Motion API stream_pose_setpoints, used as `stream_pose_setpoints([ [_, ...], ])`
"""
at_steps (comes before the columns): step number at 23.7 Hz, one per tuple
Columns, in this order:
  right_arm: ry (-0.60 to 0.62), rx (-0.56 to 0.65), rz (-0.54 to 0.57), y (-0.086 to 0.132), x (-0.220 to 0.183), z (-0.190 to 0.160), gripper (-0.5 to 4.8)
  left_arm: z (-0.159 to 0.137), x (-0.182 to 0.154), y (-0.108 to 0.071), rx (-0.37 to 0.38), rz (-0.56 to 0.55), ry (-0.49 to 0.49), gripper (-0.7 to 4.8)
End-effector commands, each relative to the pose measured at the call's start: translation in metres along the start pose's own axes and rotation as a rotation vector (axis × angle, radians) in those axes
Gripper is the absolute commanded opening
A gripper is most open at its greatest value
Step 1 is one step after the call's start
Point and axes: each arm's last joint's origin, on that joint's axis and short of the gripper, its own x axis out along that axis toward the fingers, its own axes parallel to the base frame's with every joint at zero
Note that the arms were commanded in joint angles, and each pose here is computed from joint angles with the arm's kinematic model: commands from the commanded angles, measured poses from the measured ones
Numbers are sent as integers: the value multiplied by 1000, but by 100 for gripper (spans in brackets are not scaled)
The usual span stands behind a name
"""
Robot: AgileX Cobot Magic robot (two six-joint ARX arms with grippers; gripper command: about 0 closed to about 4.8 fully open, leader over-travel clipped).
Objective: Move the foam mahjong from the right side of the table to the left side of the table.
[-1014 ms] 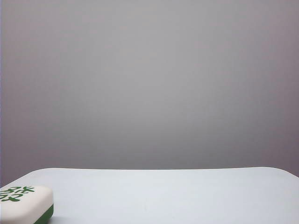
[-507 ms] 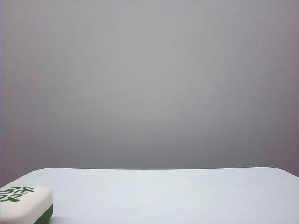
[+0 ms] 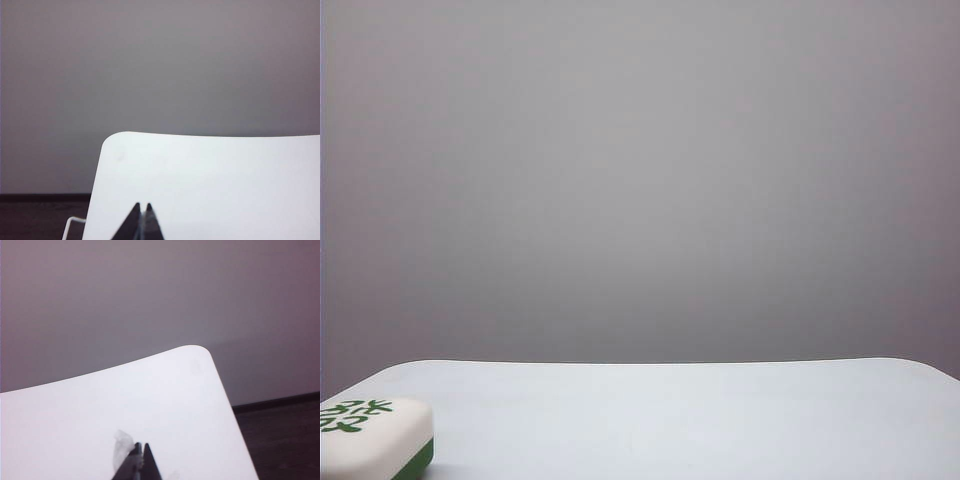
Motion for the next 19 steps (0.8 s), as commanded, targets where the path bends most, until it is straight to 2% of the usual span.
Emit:
stream_pose_setpoints([
  [1,13,-7,-19,-1,1,-3,-4,-3,0,0,5,-1,40,-3],
  [3,42,-12,-23,-2,0,-6,-4,-4,0,0,6,2,52,-3],
  [19,41,-16,-25,-2,0,-6,-4,-4,0,0,6,-1,52,-3],
])
